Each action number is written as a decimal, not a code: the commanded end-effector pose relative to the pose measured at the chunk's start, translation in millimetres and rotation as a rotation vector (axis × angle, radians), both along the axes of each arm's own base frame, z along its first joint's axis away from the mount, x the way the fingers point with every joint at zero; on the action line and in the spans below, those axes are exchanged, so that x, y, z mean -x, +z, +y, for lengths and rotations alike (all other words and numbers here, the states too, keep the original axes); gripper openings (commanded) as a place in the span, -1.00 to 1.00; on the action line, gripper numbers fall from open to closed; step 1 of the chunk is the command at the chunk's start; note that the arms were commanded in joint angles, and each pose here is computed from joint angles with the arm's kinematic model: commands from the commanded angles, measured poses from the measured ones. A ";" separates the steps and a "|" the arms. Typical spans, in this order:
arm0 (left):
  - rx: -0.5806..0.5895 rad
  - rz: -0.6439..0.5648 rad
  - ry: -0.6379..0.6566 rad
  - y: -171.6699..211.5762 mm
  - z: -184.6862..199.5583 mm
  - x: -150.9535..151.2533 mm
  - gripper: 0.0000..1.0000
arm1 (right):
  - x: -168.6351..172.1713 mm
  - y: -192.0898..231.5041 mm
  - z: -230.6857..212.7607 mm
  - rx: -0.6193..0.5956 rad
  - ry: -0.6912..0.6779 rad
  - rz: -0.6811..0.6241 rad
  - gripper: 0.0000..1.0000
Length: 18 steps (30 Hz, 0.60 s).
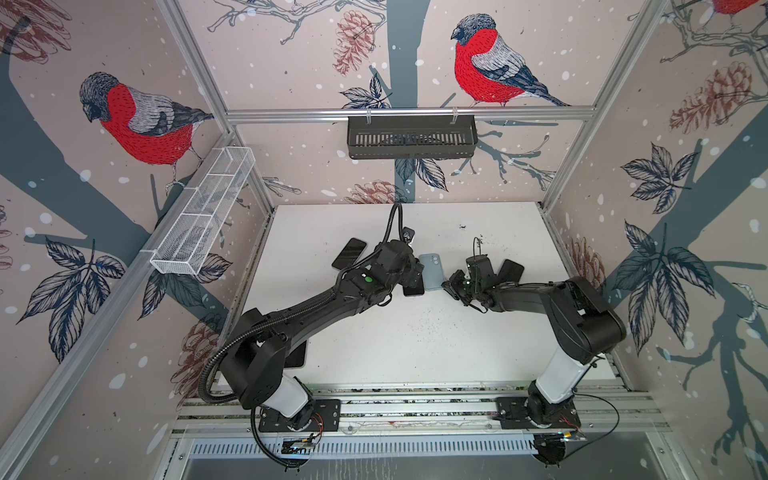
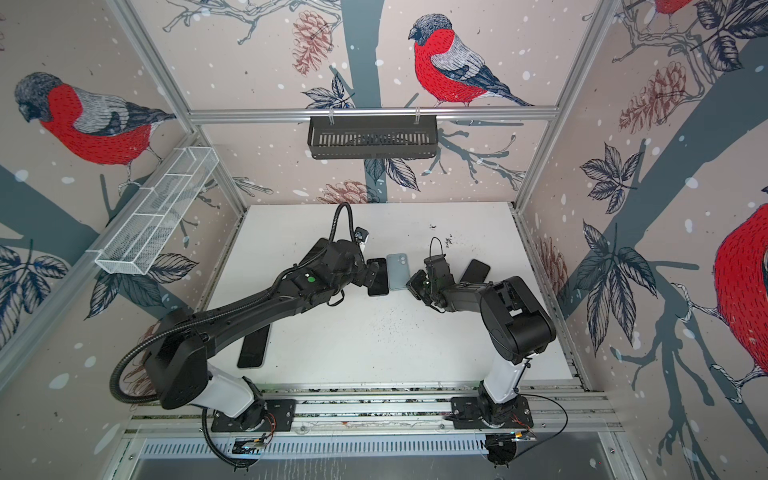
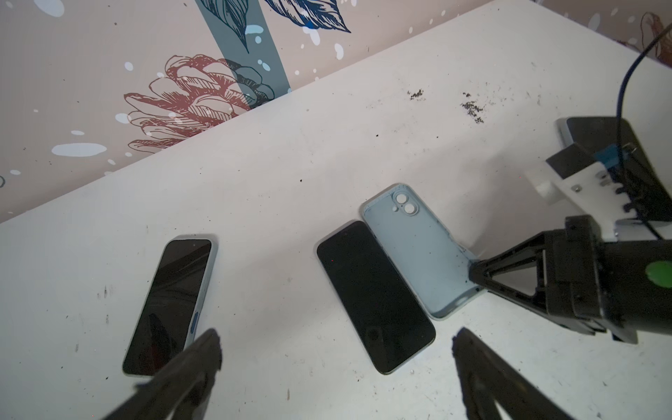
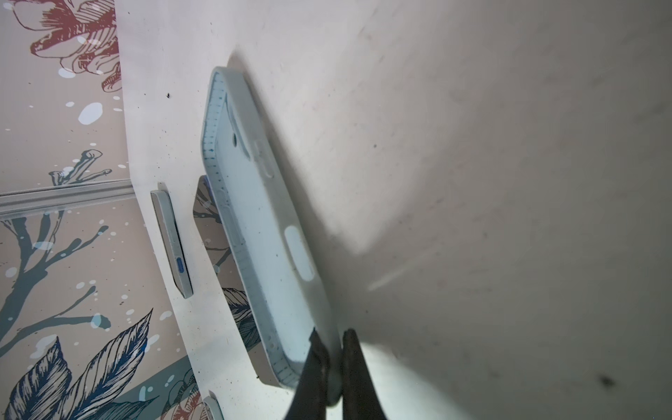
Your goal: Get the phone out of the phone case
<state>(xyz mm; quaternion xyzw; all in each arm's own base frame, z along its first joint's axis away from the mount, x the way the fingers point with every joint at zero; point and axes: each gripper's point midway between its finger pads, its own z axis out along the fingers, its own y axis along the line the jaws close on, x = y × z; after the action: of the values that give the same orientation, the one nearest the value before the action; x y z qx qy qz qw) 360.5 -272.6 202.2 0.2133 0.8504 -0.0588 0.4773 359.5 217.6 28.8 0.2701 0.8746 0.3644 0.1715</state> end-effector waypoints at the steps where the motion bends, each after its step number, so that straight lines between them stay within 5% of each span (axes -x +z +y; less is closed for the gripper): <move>1: 0.066 -0.007 0.013 14.8 -0.7 -0.3 0.96 | -2.9 1.3 4.9 0.019 0.013 -0.030 -0.95; 9: 0.070 -0.024 0.019 25.1 1.1 -3.2 0.96 | 9.2 -6.0 12.2 0.032 0.037 0.002 -0.76; 18: 0.086 -0.027 0.032 32.4 3.2 -5.6 0.97 | 19.2 -2.9 9.4 0.070 0.056 0.021 0.09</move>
<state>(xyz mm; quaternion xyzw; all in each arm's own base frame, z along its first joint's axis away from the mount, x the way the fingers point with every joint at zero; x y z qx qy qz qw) 365.7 -270.6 228.2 0.1886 0.8437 -0.0779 0.4966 351.0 235.8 36.8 0.2391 0.8813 0.3673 0.1768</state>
